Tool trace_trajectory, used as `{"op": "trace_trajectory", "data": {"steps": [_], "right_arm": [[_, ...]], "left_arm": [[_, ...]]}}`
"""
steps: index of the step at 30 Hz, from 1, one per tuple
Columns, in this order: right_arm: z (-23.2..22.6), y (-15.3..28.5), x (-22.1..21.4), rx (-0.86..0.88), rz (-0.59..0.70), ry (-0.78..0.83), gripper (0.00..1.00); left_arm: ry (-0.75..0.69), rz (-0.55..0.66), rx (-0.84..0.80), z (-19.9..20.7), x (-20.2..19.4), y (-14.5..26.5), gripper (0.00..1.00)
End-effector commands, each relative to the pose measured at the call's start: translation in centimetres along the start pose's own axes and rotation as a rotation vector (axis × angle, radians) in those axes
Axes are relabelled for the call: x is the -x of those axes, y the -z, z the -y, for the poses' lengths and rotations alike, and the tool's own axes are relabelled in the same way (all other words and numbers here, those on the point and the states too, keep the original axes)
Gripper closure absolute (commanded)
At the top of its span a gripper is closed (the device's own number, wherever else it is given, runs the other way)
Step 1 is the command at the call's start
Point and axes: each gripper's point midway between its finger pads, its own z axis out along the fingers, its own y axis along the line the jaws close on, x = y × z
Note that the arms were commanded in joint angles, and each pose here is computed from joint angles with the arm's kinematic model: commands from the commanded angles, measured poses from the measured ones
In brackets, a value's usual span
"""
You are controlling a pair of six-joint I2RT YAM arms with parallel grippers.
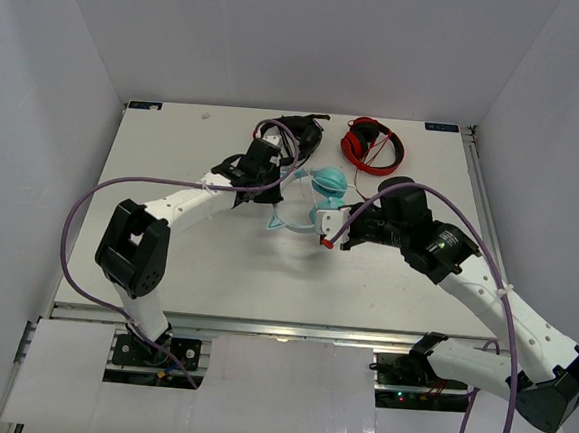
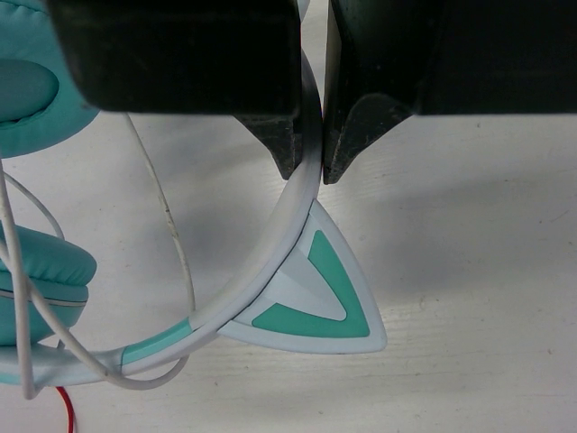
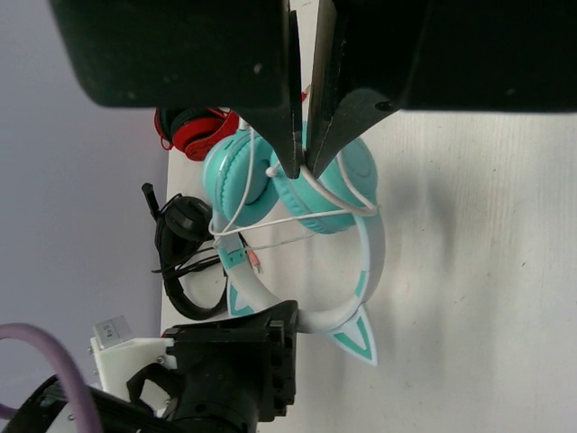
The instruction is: Wrap the headphones
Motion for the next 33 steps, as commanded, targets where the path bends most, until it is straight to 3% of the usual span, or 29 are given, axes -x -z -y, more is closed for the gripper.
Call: {"op": "trace_trajectory", "data": {"steps": [1,13,23,28,33], "right_arm": [[-1.5,0.5,0.7,0.034,0.033,0.041,0.92],[-3.1,0.4,5.2,0.166,0.218,-0.012,0.92],[-5.2,0.4,3.3,0.164,0.180,-0.024,0.92],[-4.1,0.9,2.0,0.102,0.123,-0.016,0.92],[-5.3,1.2,2.3,0.142,0.171,-0.062,0.92]], "left_arm": [[0.117,0.095,-0.071,1.2,4.1,1.3,1.00],[0.160,-0.001,-0.165,2.9,3.3,-0.7,1.00],[0.193,0.013,-0.244,3.5,4.1,0.9,1.00],[0.214,0.022,-0.308,4.3,4.6,2.3,1.00],[0.223,0.028,-0.323,4.7,5.2,2.8,1.00]]}}
